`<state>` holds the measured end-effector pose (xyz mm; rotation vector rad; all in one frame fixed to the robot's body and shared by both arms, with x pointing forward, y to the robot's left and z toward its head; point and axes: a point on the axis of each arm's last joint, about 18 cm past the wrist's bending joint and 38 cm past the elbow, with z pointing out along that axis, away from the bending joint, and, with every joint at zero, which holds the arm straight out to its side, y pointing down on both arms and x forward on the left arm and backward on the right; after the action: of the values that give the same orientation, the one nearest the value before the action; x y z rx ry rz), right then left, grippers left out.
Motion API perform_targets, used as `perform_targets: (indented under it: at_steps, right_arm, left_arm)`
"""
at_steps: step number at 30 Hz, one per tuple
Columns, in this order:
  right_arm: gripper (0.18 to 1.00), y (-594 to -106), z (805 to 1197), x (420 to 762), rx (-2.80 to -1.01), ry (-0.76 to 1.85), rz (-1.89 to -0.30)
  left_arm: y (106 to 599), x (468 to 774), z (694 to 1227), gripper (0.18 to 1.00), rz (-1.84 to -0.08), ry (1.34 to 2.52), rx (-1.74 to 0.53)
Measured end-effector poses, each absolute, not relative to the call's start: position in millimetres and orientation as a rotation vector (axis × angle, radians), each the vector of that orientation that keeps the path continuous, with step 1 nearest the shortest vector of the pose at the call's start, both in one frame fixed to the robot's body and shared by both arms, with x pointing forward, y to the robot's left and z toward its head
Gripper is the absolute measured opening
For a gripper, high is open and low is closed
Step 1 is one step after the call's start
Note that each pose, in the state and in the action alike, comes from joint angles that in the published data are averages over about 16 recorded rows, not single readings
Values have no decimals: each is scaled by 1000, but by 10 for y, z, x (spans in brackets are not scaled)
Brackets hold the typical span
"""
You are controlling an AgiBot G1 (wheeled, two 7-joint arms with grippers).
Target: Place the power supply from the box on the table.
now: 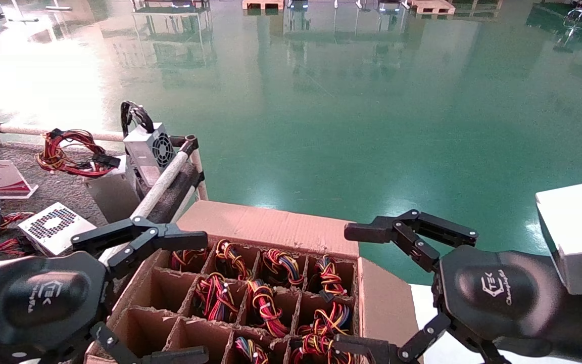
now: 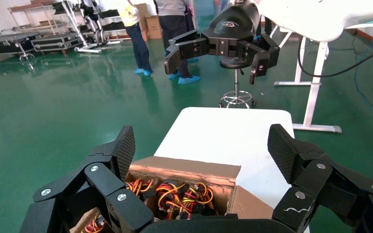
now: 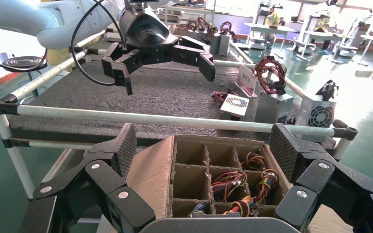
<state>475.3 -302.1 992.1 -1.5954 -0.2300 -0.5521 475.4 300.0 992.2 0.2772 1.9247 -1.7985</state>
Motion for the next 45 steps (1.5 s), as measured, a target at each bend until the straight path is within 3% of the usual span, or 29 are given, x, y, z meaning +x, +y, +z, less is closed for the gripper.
perform_targets:
  at_steps: [31, 45]
  right_arm:
    - [998, -3021, 9921, 4753, -1595, -230, -552]
    - [978, -3021, 9921, 4753, -1595, -230, -552]
  left_arm:
    - [3013, 4758, 9920, 998, -1789, 1927, 274]
    - [3112, 4812, 9930, 998, -1652, 1948, 269]
